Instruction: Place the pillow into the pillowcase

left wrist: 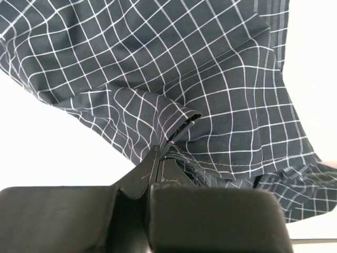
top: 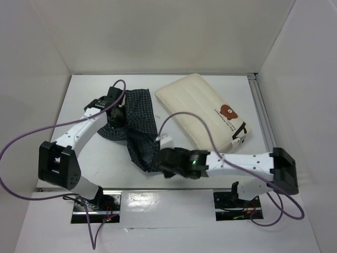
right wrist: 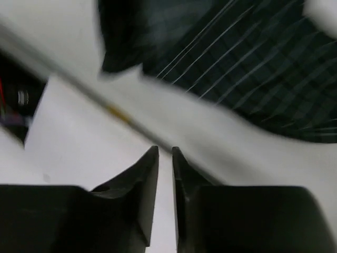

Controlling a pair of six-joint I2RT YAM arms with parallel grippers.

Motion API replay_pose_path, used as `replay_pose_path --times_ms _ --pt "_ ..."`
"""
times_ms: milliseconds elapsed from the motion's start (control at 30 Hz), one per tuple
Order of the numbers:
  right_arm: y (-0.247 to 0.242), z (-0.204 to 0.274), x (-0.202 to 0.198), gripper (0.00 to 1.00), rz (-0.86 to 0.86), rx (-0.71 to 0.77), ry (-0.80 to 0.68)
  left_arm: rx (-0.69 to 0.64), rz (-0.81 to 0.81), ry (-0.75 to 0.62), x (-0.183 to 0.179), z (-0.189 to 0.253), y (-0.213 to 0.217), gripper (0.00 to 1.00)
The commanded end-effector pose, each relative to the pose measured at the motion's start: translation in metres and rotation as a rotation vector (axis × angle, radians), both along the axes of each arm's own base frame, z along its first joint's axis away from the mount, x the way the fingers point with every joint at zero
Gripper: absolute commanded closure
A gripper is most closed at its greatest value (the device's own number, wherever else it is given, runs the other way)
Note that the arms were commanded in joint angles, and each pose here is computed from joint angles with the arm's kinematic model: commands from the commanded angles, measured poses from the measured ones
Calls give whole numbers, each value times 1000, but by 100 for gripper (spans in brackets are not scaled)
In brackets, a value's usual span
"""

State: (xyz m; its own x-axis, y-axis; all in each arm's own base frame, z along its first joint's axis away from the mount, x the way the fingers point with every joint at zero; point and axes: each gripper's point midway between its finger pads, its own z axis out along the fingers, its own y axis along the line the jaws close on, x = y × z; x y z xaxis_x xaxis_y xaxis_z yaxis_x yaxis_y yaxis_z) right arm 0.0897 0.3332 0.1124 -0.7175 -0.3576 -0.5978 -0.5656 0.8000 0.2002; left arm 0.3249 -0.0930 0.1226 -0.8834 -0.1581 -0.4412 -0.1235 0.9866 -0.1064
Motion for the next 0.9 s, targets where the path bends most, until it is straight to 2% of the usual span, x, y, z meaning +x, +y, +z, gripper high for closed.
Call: replay_pose_path --times_ms 0,33,67,100,167,233,333,400,433,467,533,567,633,667,867 --pt "-48 25 68 82 -298 7 -89 -35 18 -74 4 18 -3 100" --pt "-61 34 96 79 -381 8 -108 -40 18 -88 3 22 -3 100" --pt "-68 37 109 63 -411 -5 -117 -42 18 -97 3 25 -3 100" --pt "-75 38 121 41 -433 -22 -116 -37 23 -108 0 31 0 100" --pt "-86 40 157 9 -479 -64 -130 -44 30 -117 -3 33 0 100" --pt "-97 39 179 1 -519 -123 -149 -56 24 -118 -6 37 -1 100" --pt "-115 31 222 1 -577 -260 -186 -56 24 -120 -12 42 1 100" --pt "-108 33 243 4 -586 -280 -179 -61 24 -136 -18 48 2 100" --pt "-91 39 244 8 -547 -237 -192 -62 24 -137 -21 48 3 100" --pt "-65 39 228 8 -418 -186 -177 -64 24 -146 -24 50 4 100" --pt "-32 45 221 8 -341 -58 -190 -67 24 -155 -25 53 4 100" --pt "-20 33 205 8 -260 -25 -141 -69 32 -146 -26 50 4 100" --pt "-2 28 198 7 -209 3 -144 -62 37 -148 -26 49 6 100" --pt "4 17 195 12 -172 -18 -134 -59 37 -139 -27 46 6 100" --pt "36 -15 196 15 -74 16 -103 -57 37 -133 -29 44 7 100"
